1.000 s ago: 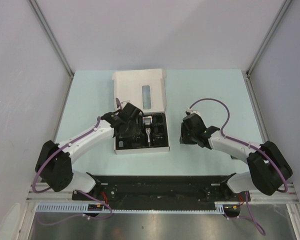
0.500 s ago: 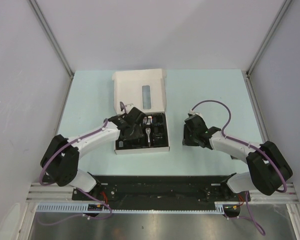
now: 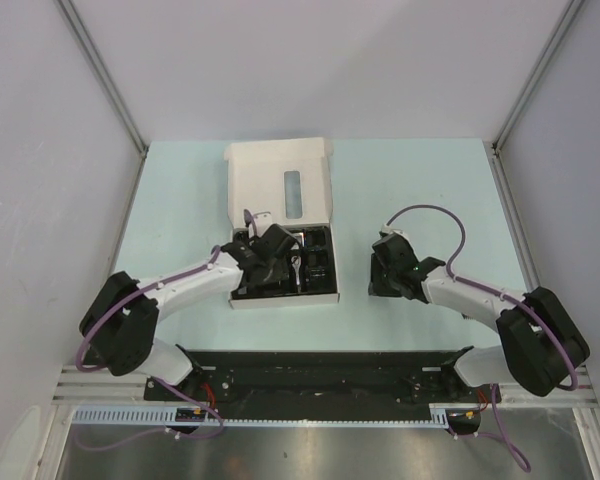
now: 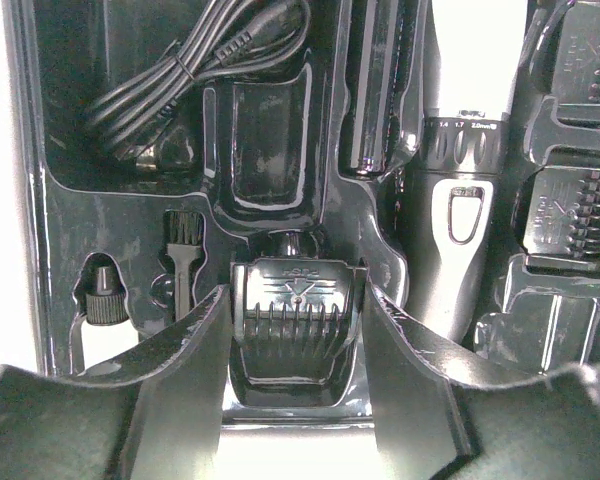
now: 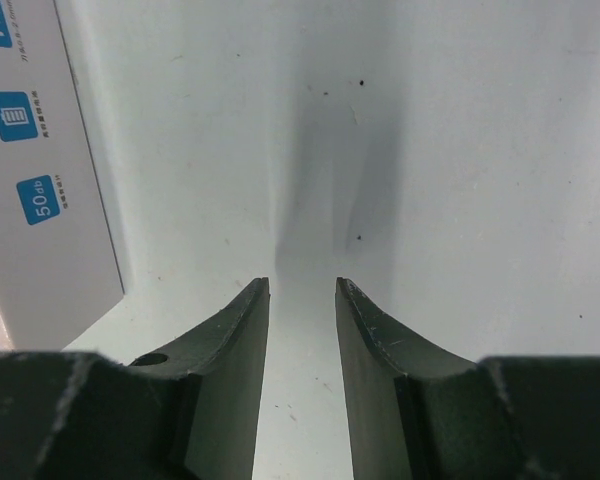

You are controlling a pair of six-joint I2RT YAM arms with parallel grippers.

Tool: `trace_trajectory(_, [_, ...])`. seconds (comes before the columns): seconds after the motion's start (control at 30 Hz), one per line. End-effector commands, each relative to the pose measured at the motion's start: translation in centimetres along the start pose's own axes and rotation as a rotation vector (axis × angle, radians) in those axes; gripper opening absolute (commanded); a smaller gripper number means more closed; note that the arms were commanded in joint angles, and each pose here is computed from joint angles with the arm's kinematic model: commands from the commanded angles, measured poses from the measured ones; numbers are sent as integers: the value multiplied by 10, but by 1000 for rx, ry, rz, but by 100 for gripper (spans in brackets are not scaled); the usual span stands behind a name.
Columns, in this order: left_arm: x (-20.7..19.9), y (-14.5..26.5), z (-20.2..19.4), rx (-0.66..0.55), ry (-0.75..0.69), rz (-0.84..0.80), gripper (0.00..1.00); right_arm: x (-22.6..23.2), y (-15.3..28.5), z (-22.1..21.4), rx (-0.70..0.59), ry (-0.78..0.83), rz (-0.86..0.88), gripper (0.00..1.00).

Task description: Sort the hair-cutting tools

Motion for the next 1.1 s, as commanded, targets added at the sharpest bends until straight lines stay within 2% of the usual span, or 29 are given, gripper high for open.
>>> trace_trajectory(0.0, [4,0,-12,-10,-7,42,46,-1,5,1,-20,-31,8,38])
trace_trajectory(0.2, [3,2,-22,-19,-22,49,51,-3,7,-1,-24,-38,6,38])
trace_trajectory(0.7, [8,14,-29,-21,20,6,74,-4,7,-3,-28,-55,10,38])
trace_trajectory(0.9, [3,28,-8,-86,15,-30,73,-2,6,-4,-24,-57,12,38])
trace_trajectory(1.07, [1,39,3,-117,14,-60,54,-3,7,-4,-27,-61,11,38])
Point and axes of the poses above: each gripper's point midway between its finger pads, its own y axis back along the fingers, its own x axis along the line the jaws close on, z = x × y, the point moved 6 cm from there along y, back along the fingers, and after that the axes turned 10 degrees about -y, right-handed, at the moved point
